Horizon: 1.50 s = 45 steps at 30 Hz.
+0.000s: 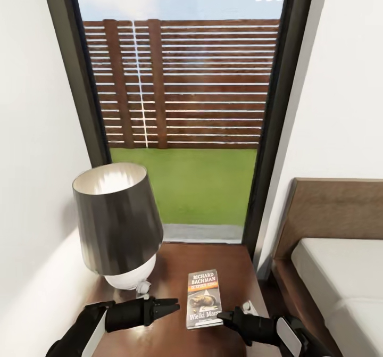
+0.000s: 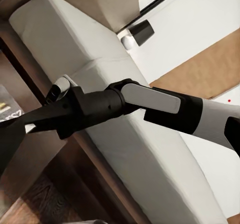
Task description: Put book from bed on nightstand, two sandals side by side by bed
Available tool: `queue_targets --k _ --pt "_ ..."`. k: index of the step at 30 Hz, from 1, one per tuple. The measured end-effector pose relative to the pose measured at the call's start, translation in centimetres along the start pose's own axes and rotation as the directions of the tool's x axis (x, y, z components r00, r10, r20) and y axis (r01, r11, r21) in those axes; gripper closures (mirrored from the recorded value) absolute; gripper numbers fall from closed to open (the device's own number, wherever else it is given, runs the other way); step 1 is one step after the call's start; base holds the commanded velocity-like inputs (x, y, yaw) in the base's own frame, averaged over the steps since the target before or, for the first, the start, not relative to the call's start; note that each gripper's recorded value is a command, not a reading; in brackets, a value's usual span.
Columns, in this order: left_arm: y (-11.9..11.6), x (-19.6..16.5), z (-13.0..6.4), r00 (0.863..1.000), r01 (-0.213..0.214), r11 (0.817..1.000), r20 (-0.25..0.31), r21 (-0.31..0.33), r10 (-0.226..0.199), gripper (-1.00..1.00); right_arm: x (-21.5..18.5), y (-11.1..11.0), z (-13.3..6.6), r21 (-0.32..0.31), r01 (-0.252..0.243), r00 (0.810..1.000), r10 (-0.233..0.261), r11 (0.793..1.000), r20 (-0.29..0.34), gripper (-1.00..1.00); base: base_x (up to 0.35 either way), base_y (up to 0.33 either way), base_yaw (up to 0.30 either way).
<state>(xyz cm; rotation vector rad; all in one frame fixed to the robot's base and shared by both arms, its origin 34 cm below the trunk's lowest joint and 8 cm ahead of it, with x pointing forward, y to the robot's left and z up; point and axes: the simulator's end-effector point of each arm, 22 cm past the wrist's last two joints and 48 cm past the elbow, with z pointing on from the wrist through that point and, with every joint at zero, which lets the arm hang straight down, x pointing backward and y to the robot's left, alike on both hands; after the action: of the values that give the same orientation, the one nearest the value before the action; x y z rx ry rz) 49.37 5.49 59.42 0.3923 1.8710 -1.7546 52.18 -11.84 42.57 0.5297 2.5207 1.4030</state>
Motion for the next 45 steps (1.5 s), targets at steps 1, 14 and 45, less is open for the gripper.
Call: queue_targets --k 1,14,45 --pt "0.0 0.0 0.0 1.000 0.000 1.000 0.000 0.000 0.000 -1.00 0.0 0.0 0.0 0.000 0.000 1.000 0.000 1.000 0.000 1.00 0.264 0.000 0.000" --pt "0.0 0.0 0.0 1.000 0.001 1.000 0.000 -0.001 -0.001 -1.00 0.0 0.0 0.0 -0.001 -0.001 1.000 0.001 1.000 0.000 1.00 0.096 0.000 0.000" --pt "3.4 3.7 -0.2 1.000 0.000 1.000 0.000 -0.001 0.000 -1.00 0.9 -3.6 2.1 -0.034 -0.034 0.999 0.035 0.999 0.007 1.00 0.000 0.000 0.000"
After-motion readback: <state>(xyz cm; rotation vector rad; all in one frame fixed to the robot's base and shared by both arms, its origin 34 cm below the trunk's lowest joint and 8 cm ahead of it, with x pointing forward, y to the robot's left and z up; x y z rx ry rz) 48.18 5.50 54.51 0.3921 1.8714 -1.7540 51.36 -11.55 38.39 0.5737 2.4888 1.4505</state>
